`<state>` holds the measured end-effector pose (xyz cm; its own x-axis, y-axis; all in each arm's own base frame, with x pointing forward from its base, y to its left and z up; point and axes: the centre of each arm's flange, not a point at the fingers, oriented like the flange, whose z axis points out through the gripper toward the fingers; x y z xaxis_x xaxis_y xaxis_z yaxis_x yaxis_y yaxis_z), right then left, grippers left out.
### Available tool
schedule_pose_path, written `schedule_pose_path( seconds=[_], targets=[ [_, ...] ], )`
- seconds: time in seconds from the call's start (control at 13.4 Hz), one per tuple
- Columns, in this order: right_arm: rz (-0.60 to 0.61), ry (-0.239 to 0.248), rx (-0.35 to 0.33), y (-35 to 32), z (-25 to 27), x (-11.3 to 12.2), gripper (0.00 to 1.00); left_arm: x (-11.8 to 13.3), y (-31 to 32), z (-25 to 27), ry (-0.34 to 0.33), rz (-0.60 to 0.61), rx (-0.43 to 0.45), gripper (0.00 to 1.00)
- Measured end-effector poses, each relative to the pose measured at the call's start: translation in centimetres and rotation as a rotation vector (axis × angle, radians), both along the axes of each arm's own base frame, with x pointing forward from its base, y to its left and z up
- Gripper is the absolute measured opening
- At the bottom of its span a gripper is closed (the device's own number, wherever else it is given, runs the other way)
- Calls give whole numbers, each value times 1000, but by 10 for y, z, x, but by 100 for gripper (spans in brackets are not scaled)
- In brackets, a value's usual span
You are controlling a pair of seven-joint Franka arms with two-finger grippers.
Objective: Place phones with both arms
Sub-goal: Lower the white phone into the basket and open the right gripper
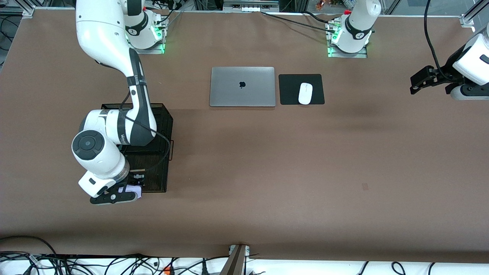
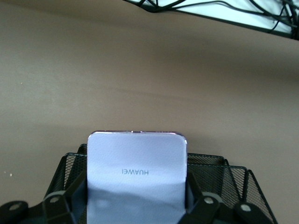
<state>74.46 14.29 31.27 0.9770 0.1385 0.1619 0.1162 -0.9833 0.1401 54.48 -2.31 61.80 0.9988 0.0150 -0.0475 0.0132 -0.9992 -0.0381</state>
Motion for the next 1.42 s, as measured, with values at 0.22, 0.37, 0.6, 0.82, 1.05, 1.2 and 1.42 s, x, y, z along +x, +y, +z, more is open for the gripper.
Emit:
schedule_pose_path(
  seconds=[0.22, 0.37, 0.6, 0.82, 1.05, 1.2, 1.42],
  targets=[
    [-3, 45, 57, -16, -21, -2, 84, 1, 0, -2, 3, 0, 0, 100],
    [-16, 79, 58, -24, -36, -8, 84, 2, 0, -3, 5, 0, 0, 100],
    [-35, 126, 53, -33, -58, -19, 84, 3, 0, -5, 6, 0, 1, 100],
    [-47, 154, 54, -38, -66, -25, 84, 4, 0, -4, 1, 0, 0, 100],
    [-49, 175, 57, -38, -66, -27, 84, 4, 0, -4, 0, 0, 0, 100],
    [-55, 175, 68, -38, -66, -27, 99, 4, 0, -4, -1, 0, 0, 100],
    [-60, 171, 80, -37, -63, -27, 100, 4, 0, -4, -1, -1, 0, 100]
  ],
)
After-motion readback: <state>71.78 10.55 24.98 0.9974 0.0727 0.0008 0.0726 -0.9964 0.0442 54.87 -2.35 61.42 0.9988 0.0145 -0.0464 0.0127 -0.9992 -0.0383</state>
